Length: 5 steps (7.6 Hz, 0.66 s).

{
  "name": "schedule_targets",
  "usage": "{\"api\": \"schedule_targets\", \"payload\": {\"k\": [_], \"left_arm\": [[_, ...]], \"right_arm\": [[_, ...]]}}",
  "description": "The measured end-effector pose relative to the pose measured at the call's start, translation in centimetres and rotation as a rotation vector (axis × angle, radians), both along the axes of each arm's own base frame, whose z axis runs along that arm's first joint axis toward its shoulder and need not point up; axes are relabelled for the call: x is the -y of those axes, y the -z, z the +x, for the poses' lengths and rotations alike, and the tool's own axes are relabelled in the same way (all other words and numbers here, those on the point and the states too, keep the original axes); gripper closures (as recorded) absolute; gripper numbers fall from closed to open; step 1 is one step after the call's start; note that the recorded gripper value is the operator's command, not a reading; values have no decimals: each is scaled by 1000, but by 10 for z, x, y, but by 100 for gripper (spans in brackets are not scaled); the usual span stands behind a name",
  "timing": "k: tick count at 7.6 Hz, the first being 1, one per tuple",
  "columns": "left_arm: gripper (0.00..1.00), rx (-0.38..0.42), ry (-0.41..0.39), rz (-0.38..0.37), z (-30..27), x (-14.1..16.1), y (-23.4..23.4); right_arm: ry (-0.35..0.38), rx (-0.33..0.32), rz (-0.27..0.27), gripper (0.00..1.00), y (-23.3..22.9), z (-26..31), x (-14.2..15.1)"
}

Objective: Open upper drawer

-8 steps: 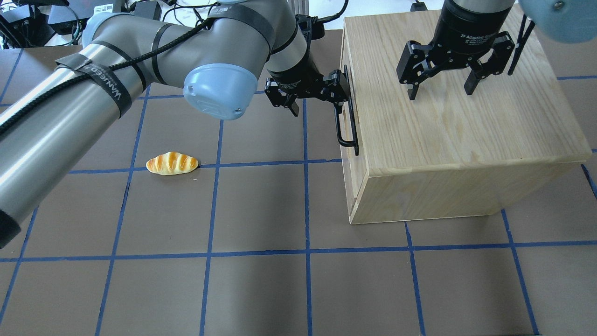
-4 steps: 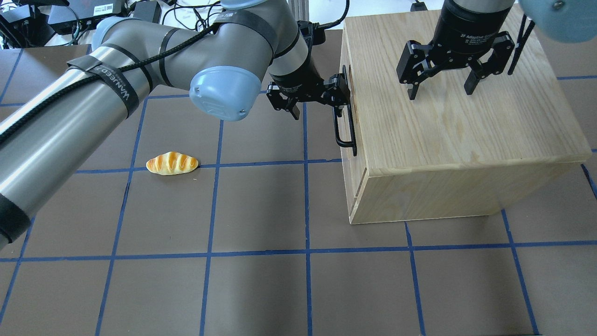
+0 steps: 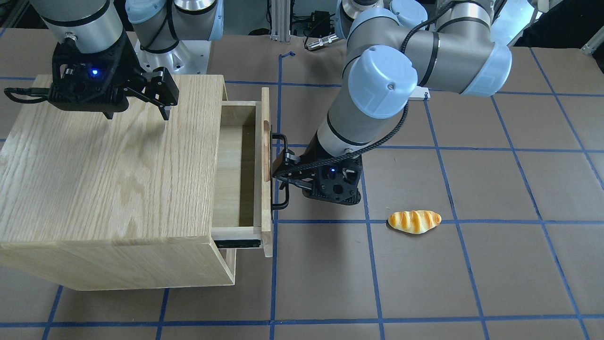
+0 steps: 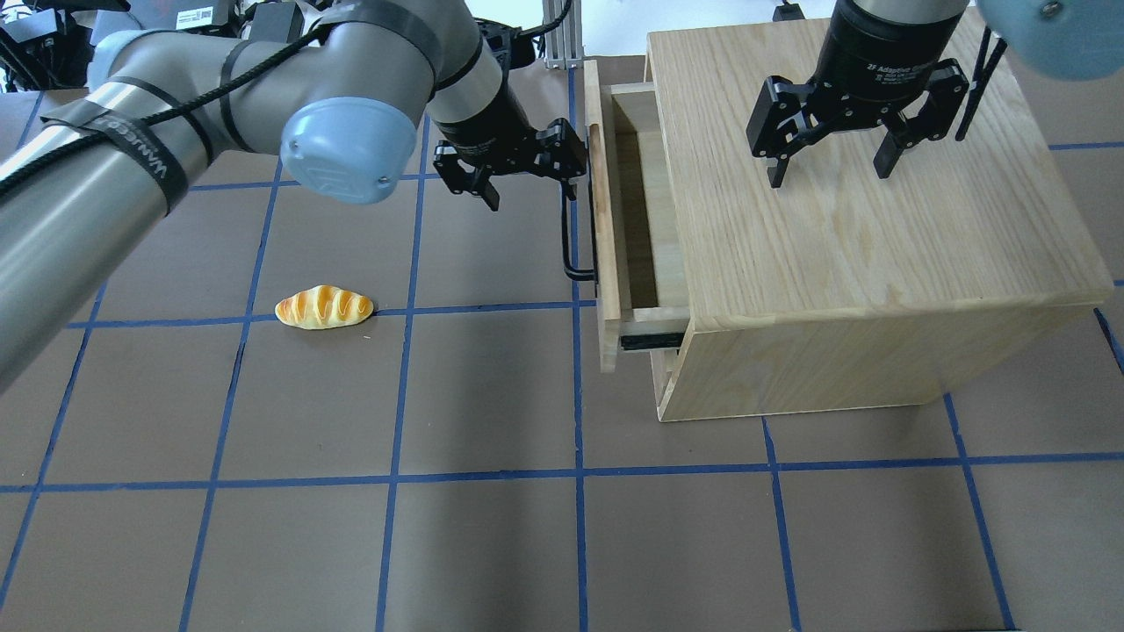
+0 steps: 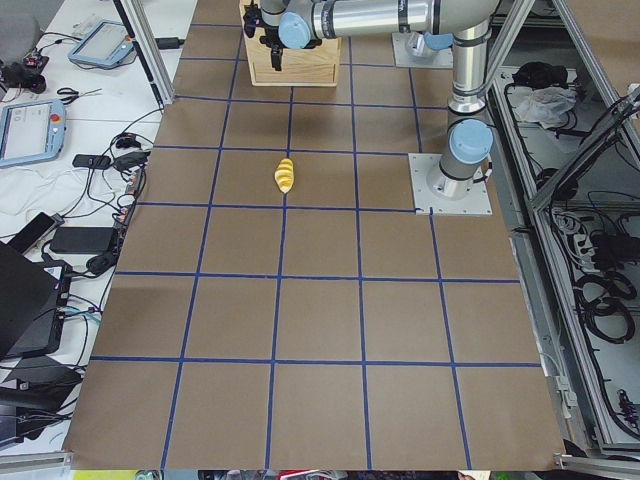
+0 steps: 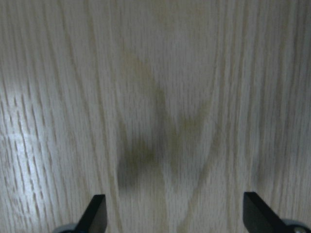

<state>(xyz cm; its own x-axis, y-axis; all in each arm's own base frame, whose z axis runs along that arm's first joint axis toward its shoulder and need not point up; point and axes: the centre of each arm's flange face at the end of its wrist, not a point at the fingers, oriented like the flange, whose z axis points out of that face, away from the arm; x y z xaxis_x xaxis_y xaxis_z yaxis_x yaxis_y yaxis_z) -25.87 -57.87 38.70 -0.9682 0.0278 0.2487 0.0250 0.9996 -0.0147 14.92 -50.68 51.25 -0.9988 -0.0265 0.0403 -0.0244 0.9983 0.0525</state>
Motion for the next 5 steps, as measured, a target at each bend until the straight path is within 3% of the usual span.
{"api": "schedule_targets", "payload": {"k": [2, 5], "left_arm": [[0, 13, -87, 40, 54, 6, -8], [0, 28, -137, 57, 116, 2, -9]], "right_arm": [[0, 0, 0, 0, 0, 0, 0], [0, 0, 1, 0, 0, 0, 0]]}}
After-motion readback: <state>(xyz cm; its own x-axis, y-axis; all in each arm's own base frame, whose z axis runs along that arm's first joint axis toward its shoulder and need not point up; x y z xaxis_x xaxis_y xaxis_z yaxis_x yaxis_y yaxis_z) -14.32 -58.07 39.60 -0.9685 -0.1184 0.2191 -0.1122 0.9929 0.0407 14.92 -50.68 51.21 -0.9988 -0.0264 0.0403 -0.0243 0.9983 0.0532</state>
